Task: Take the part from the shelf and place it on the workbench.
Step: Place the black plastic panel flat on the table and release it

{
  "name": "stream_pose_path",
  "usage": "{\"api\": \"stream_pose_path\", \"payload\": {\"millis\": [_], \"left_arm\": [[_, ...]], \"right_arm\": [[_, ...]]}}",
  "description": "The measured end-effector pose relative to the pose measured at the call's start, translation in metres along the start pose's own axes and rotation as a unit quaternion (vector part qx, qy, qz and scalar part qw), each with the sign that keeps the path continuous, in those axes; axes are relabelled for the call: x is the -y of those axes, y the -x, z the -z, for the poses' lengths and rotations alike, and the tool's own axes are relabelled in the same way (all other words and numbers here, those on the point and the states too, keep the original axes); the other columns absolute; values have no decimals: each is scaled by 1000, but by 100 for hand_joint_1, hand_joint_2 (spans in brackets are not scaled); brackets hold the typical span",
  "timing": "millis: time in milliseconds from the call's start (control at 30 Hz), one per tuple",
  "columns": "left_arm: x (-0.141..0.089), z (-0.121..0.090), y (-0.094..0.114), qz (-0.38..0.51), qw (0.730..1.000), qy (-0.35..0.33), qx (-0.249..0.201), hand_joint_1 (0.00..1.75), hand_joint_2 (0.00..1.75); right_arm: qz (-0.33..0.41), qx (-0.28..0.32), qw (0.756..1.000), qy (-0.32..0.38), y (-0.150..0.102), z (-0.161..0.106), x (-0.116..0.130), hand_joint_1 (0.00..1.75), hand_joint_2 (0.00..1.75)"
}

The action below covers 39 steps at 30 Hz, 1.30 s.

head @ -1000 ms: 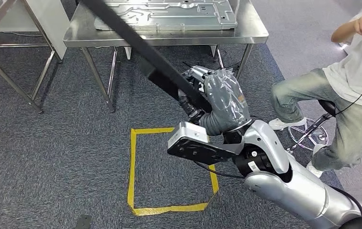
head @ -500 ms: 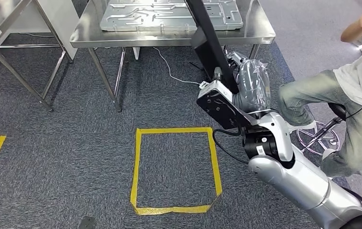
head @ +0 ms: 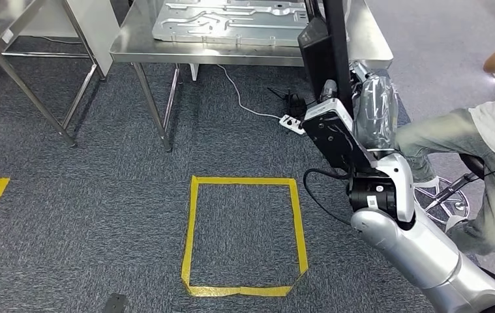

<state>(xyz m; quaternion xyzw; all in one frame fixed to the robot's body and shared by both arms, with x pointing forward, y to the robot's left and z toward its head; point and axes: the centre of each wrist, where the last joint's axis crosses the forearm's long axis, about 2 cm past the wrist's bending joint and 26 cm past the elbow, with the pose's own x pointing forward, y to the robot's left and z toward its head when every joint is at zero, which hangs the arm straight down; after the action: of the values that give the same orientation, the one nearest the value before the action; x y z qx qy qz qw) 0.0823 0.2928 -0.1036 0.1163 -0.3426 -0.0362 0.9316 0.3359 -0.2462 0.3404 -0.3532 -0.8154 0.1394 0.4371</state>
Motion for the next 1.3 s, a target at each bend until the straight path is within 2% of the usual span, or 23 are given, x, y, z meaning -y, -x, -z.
{"api": "stream_pose_path", "payload": {"millis": [400,1300], "left_arm": [[1,0,-1,1,1000,1,-2,0,175],[2,1,-3,1,1000,5,-7,0,175]], "right_arm": [[-8,13,1000,21,0,3,8,175,175],[-19,2,1000,8,3,0,9,175,175]]}}
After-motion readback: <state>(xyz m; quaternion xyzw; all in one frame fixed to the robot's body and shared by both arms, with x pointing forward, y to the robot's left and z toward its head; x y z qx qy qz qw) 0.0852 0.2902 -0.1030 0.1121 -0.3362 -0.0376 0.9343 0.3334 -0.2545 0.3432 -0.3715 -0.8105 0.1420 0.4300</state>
